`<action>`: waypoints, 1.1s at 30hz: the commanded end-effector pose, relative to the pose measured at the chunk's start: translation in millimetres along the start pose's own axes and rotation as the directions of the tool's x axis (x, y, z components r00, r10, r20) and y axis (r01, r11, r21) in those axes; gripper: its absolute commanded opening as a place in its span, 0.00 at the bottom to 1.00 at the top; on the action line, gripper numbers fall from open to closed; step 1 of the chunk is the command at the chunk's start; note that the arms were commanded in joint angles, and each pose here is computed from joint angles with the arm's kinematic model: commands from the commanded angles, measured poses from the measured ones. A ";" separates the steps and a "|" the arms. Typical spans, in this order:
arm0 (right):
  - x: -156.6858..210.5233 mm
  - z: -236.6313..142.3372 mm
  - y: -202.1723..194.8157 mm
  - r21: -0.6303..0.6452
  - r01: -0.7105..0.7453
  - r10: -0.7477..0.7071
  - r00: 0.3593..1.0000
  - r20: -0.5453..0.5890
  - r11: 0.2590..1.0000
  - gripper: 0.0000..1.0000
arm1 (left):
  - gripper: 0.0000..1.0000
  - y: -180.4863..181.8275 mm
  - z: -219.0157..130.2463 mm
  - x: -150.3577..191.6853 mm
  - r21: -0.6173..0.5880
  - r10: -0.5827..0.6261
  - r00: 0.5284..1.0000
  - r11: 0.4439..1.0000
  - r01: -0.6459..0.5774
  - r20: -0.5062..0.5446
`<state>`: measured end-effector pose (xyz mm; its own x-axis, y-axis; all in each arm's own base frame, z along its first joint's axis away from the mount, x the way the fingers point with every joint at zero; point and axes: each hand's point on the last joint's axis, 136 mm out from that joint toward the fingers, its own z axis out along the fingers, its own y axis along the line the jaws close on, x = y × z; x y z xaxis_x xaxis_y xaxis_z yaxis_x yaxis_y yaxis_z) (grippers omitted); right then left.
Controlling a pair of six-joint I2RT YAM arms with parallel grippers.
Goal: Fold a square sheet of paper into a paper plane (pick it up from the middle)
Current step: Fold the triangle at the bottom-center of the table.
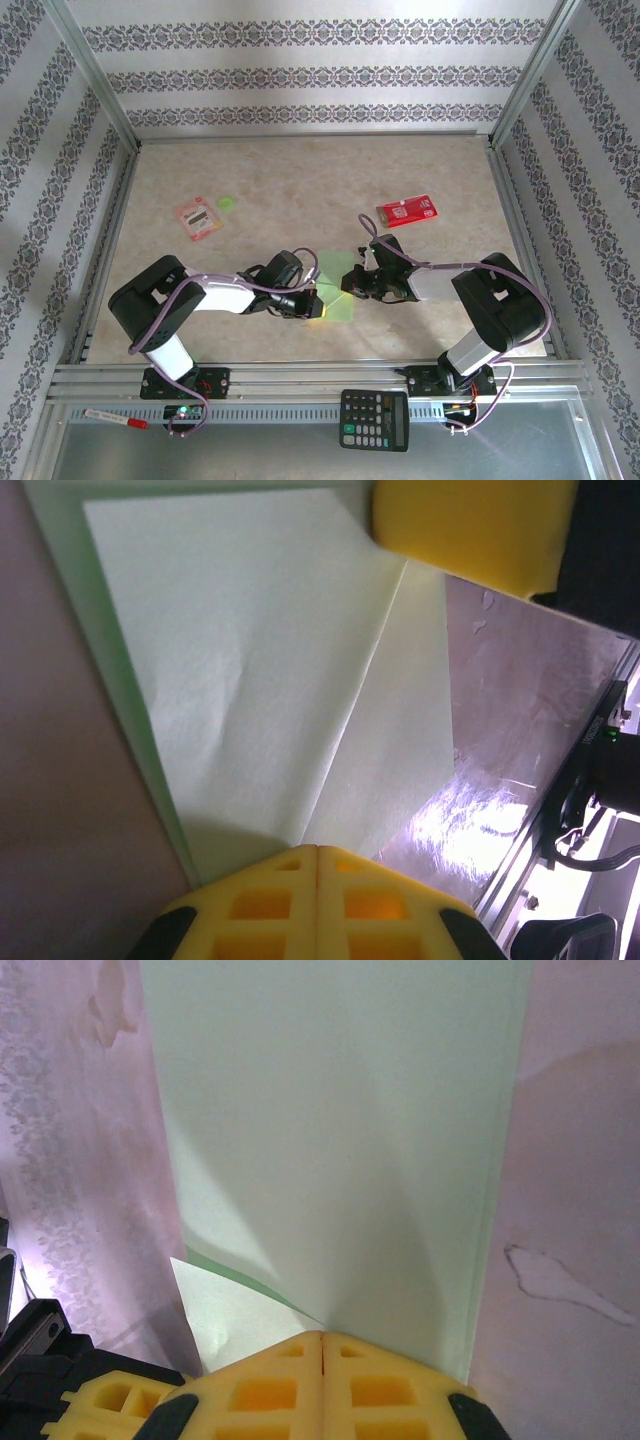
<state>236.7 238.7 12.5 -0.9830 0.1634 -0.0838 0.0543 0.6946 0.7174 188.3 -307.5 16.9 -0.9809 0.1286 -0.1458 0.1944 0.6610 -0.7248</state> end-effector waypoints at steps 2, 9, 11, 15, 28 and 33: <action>32.4 3.1 -58.1 0.219 -0.063 0.081 0.994 -0.074 0.974 0.04 | 0.00 32.3 -3.2 38.8 -0.078 -0.107 0.990 0.992 0.100 -0.093; 32.8 3.3 -58.2 0.220 -0.057 0.076 0.994 -0.077 0.974 0.03 | 0.00 37.5 -9.4 48.0 -0.038 -0.154 0.985 0.988 0.152 -0.071; 32.7 3.5 -57.1 0.218 -0.051 0.070 0.994 -0.081 0.975 0.03 | 0.00 37.9 -11.7 50.1 -0.033 -0.161 0.985 0.987 0.159 -0.067; 28.4 2.9 -42.5 0.177 0.006 0.012 0.995 -0.102 0.984 0.04 | 0.01 19.5 -22.1 40.9 0.021 -0.128 0.991 0.991 0.129 -0.025; 25.6 -62.3 -6.1 0.222 0.153 -0.143 0.988 -0.060 0.963 0.23 | 0.00 -20.3 -13.4 -44.8 -0.025 -0.026 0.994 0.999 0.029 0.105; 47.1 -69.7 -15.0 0.261 0.050 -0.059 0.998 0.027 0.964 0.30 | 0.00 1.3 -6.5 -58.8 -0.064 -0.039 0.995 0.997 0.045 0.093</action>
<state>200.2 205.5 68.0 -0.9742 0.0688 -0.2149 -0.0735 0.8037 0.5905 240.2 -322.2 41.1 -0.9818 0.0239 -0.1885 0.1550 0.6745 -0.7218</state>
